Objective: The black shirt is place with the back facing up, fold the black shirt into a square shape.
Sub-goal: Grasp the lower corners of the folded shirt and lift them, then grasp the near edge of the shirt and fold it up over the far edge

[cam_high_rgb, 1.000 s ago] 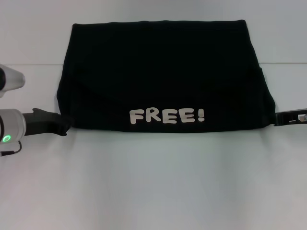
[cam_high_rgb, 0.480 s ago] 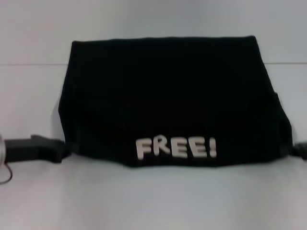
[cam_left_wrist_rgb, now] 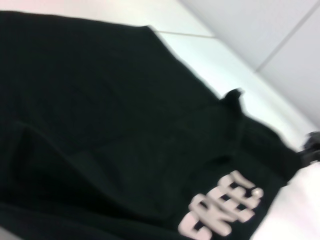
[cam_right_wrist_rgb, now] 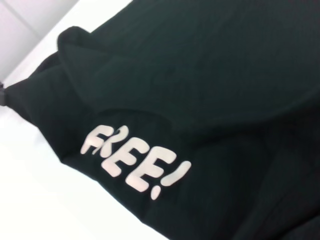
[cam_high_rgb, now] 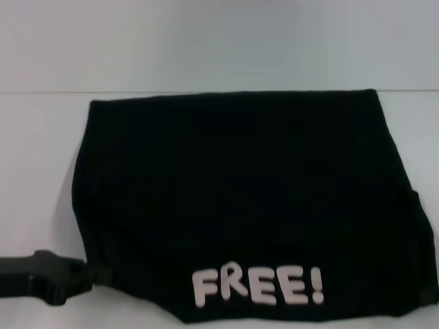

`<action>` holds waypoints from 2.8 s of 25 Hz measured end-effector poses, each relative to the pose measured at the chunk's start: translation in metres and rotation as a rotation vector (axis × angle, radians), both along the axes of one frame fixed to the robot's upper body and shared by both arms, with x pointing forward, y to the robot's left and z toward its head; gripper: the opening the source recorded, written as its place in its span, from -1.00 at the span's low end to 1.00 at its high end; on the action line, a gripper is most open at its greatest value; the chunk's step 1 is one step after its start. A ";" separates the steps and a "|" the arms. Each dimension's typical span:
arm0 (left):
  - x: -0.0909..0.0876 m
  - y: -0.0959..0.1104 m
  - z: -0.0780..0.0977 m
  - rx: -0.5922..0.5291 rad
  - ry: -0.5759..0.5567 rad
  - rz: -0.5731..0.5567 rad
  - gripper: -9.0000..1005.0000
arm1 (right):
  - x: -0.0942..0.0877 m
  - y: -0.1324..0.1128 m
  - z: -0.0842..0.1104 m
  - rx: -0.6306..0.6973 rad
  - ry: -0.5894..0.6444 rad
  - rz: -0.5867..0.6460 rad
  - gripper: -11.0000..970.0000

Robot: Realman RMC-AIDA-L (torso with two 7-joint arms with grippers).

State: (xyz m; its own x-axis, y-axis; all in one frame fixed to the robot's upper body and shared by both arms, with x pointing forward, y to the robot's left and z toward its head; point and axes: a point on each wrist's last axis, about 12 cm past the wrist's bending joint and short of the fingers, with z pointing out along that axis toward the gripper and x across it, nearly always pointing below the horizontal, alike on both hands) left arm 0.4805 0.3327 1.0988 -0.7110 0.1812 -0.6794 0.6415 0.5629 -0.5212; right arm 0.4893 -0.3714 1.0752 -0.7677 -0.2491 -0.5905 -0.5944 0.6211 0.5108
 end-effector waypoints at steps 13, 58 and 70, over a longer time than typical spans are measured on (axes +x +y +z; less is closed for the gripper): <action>-0.014 0.004 0.000 -0.108 0.023 -0.006 -0.89 | -0.009 -0.018 0.012 0.044 -0.020 -0.023 -0.88; 0.184 -0.024 0.019 0.320 -0.244 0.543 -0.89 | 0.207 0.112 0.050 -0.309 -0.462 -0.364 -0.88; 0.175 -0.033 0.006 0.216 0.023 0.663 -0.60 | 0.203 0.108 0.044 -0.320 -0.454 -0.370 -0.88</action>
State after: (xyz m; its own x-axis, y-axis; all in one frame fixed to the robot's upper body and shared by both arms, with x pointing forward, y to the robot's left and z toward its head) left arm 0.6557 0.3001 1.1049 -0.7321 -0.1666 -0.6605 0.1165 0.9247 -0.3623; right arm 0.6924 -0.2631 1.1188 -0.5287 -0.2339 -0.8159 -0.4257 0.9047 0.0166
